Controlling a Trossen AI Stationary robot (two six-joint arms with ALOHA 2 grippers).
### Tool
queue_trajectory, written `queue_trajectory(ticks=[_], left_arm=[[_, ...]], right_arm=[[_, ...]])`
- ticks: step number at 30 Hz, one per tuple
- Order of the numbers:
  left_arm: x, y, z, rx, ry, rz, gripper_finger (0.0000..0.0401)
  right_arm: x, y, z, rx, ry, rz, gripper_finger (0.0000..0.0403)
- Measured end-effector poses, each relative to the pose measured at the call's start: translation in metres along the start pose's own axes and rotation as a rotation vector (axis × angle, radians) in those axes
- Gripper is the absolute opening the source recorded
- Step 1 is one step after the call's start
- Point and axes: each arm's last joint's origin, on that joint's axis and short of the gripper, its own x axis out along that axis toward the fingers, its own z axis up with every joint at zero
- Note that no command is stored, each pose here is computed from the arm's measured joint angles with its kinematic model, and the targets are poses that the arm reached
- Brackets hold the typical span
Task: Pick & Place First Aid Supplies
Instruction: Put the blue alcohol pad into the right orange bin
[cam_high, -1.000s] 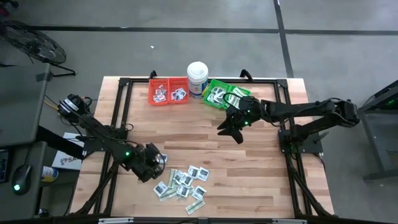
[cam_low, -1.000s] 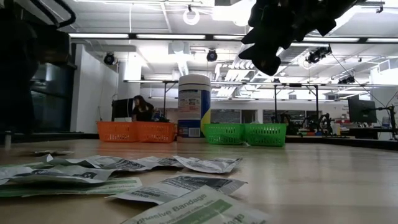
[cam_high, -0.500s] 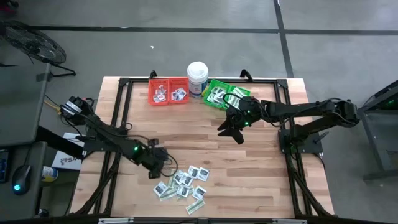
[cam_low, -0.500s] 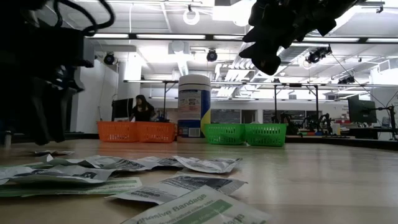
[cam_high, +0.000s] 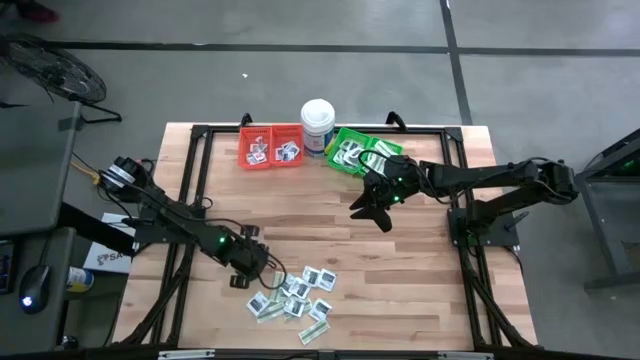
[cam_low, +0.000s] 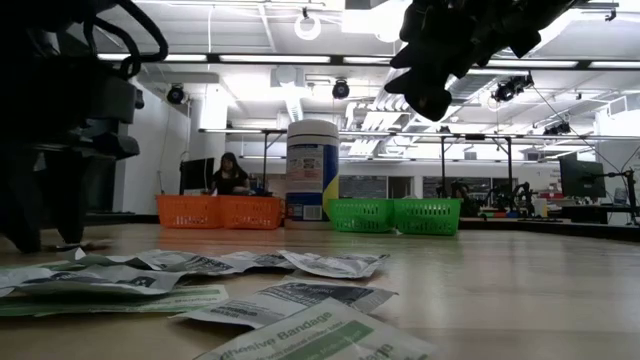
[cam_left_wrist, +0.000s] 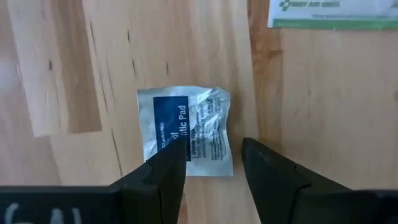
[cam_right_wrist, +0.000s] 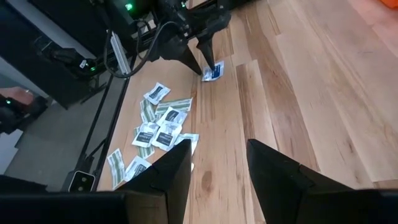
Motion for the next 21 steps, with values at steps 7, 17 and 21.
queue_trajectory(ticks=[7,17,21], left_arm=[[0.018,-0.003,-0.003,0.032,0.094,0.002,0.0155],[0.023,-0.004,-0.006,0.021,0.138,-0.002,0.0095],[0.023,-0.004,-0.006,0.02,0.139,-0.009,0.0036]], right_arm=[[0.0,0.0,0.001,-0.002,-0.011,-0.001,0.0149],[0.0,0.0,0.001,0.002,-0.013,0.0,0.0149],[0.0,0.0,0.001,0.004,-0.012,0.0,0.0149]])
